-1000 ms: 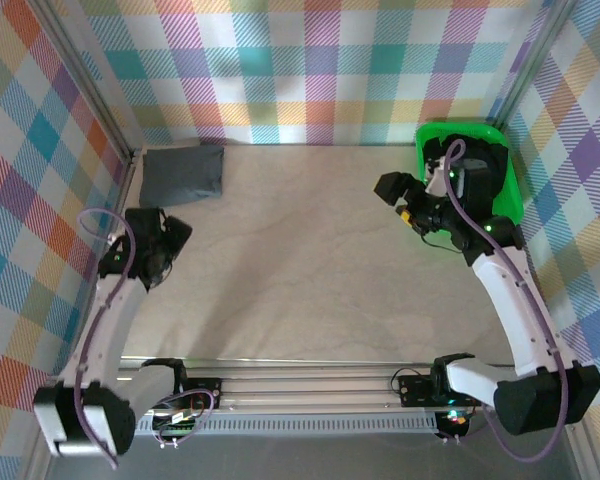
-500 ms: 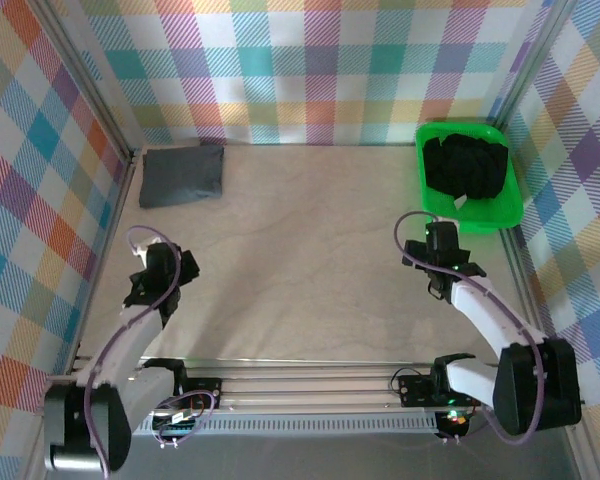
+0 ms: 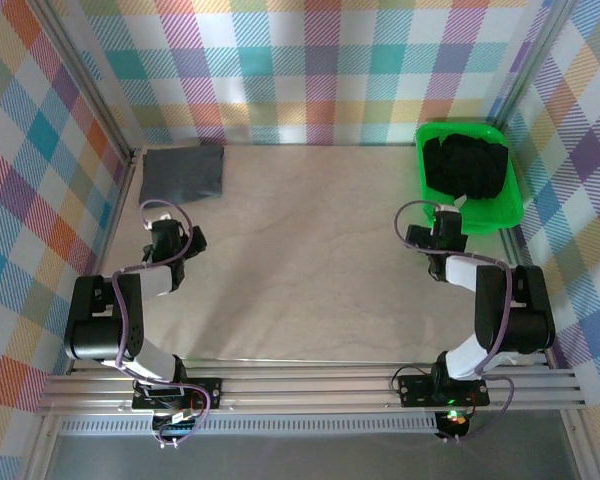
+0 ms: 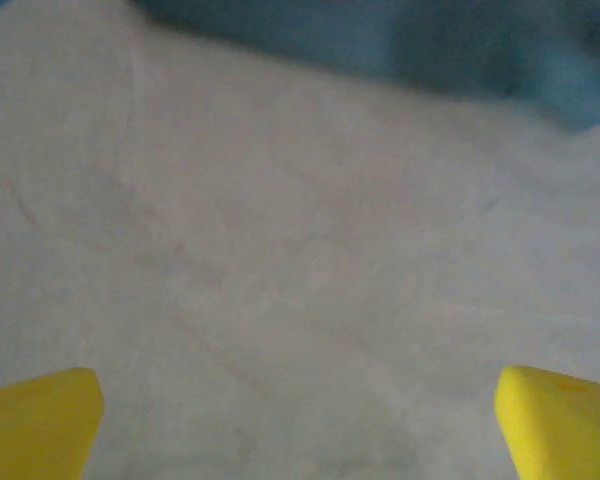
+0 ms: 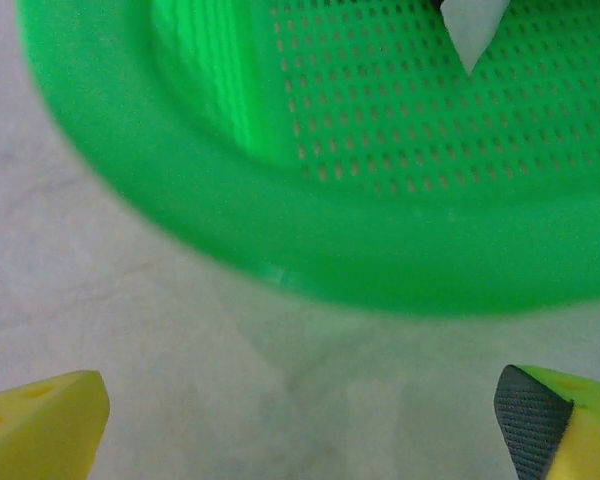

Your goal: Fold and stack the t-shirts

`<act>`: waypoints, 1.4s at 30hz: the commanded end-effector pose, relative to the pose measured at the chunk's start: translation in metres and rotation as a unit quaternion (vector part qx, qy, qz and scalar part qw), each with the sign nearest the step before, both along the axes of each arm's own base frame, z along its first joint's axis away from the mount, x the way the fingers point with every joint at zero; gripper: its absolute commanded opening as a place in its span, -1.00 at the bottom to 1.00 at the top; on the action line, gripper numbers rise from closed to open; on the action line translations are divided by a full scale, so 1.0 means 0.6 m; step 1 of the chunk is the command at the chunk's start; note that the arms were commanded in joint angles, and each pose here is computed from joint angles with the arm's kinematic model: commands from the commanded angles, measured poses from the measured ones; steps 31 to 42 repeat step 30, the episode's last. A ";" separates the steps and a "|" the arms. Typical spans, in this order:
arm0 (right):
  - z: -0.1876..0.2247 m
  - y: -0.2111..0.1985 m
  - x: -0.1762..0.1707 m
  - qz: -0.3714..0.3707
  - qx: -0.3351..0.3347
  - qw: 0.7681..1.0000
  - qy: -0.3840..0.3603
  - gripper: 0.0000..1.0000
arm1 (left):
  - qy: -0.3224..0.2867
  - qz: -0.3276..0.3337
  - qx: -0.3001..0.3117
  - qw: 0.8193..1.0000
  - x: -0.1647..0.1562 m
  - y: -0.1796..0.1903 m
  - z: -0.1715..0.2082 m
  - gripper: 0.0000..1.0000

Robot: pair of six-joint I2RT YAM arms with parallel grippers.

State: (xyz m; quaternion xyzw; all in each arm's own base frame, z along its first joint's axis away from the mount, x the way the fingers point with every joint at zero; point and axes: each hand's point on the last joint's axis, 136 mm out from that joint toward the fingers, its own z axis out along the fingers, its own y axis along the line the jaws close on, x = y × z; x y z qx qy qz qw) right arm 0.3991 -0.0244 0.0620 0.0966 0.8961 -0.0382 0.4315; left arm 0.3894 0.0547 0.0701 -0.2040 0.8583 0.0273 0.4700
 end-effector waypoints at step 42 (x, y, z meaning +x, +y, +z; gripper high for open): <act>0.049 0.074 -0.003 0.134 0.022 0.979 -0.150 0.99 | -0.081 -0.097 0.082 0.989 0.008 -0.081 0.019 1.00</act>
